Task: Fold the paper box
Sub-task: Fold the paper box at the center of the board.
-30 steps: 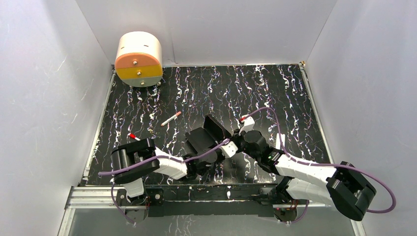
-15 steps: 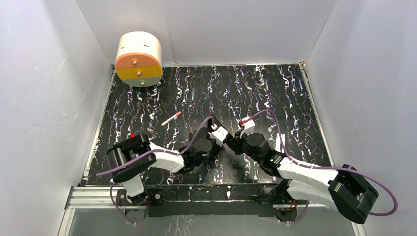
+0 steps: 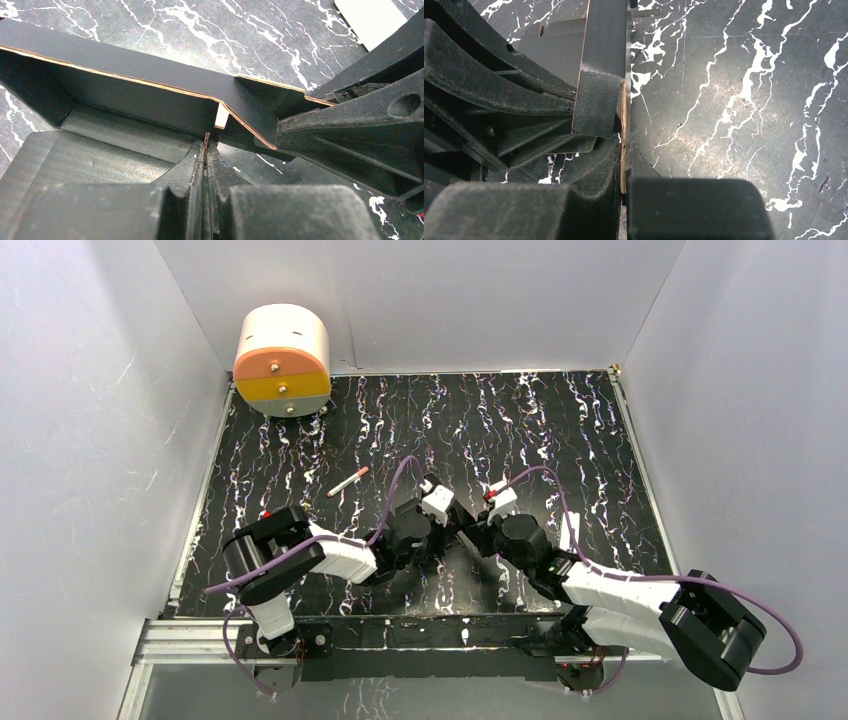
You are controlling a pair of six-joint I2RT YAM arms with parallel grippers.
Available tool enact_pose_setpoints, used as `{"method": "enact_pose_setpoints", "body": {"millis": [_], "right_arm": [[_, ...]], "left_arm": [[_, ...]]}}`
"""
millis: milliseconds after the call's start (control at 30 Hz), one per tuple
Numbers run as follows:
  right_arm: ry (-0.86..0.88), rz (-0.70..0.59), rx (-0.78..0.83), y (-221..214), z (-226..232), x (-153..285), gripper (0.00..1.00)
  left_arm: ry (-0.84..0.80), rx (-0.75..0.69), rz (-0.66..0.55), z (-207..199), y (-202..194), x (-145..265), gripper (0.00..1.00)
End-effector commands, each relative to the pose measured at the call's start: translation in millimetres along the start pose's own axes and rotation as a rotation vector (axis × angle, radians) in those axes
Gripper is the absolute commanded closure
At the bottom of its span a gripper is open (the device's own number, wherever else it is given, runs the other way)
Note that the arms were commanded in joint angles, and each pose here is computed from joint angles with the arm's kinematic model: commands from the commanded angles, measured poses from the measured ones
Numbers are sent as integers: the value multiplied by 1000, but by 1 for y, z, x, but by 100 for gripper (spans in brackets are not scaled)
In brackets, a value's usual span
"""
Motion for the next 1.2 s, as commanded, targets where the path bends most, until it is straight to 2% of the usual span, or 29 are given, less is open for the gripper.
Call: {"method": "enact_pose_setpoints", "body": {"millis": [0,367,700,967,1167], "right_arm": [[11,-168,1,28,2,-1,94],[-8,-191,192,28,-5,-11,92],[78,-201,295,25,-1,-23,92],[123,-175,316,19,2,-32,92],[142,-164,321,15,4,-35,91]], "left_arm": [[38,26,50,11,-7,7,97],[-48,136,-22,4,14,41,78],[-102,281,-76,-1,36,50,47],[-130,411,-84,4,50,35,42],[-117,421,-72,9,49,24,43]]}}
Point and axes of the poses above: each gripper's point midway between its finger pads, its own x axis back along the fingers, its own z axis along the line the jaws close on, y = z × x, the point moved 7 cm from there along x, back along the fingers, and after that the axes turned 14 degrees about x, right-handed, at the moved point
